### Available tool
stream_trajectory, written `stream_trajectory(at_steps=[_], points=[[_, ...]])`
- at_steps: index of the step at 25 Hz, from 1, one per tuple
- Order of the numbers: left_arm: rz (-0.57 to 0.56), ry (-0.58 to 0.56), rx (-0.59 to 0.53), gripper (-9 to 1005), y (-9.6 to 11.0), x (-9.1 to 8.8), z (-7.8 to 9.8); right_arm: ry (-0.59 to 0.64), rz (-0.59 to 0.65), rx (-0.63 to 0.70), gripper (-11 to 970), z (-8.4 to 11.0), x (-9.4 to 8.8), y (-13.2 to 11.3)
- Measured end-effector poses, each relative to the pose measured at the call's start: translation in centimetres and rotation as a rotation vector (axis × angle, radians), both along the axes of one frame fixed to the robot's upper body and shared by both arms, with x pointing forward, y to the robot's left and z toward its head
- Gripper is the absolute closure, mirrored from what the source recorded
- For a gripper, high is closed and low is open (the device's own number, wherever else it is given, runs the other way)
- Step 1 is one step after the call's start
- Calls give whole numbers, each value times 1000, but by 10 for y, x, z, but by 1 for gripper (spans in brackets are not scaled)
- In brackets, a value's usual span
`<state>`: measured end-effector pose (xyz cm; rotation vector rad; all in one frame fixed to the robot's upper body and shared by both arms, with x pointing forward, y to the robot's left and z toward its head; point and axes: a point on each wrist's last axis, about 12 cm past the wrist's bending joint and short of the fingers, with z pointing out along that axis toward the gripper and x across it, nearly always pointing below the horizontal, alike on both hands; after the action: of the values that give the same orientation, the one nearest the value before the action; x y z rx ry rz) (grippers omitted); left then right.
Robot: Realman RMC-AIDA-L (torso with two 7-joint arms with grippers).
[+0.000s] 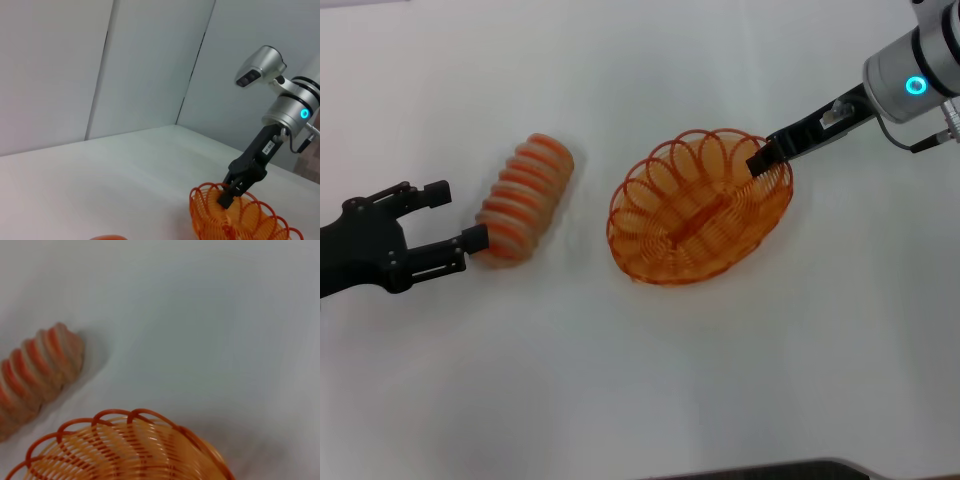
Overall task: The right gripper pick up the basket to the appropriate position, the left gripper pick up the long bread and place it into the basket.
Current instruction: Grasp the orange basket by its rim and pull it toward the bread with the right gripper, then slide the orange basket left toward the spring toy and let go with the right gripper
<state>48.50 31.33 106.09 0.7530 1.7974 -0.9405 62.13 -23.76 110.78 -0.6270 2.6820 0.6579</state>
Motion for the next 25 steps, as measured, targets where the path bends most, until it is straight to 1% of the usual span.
stream_trajectory(at_steps=[6, 12, 21, 25], points=[[3, -2, 6, 156, 0, 2, 0, 17, -75, 92, 841, 3, 0, -7], [2, -5, 14, 156, 0, 3, 1, 59, -133, 148, 851, 2, -3, -7], [23, -24, 49, 155, 4, 5, 2, 117, -246, 262, 857, -4, -8, -7], [25, -32, 58, 155, 5, 6, 2, 123, -298, 280, 856, -11, -10, -7]])
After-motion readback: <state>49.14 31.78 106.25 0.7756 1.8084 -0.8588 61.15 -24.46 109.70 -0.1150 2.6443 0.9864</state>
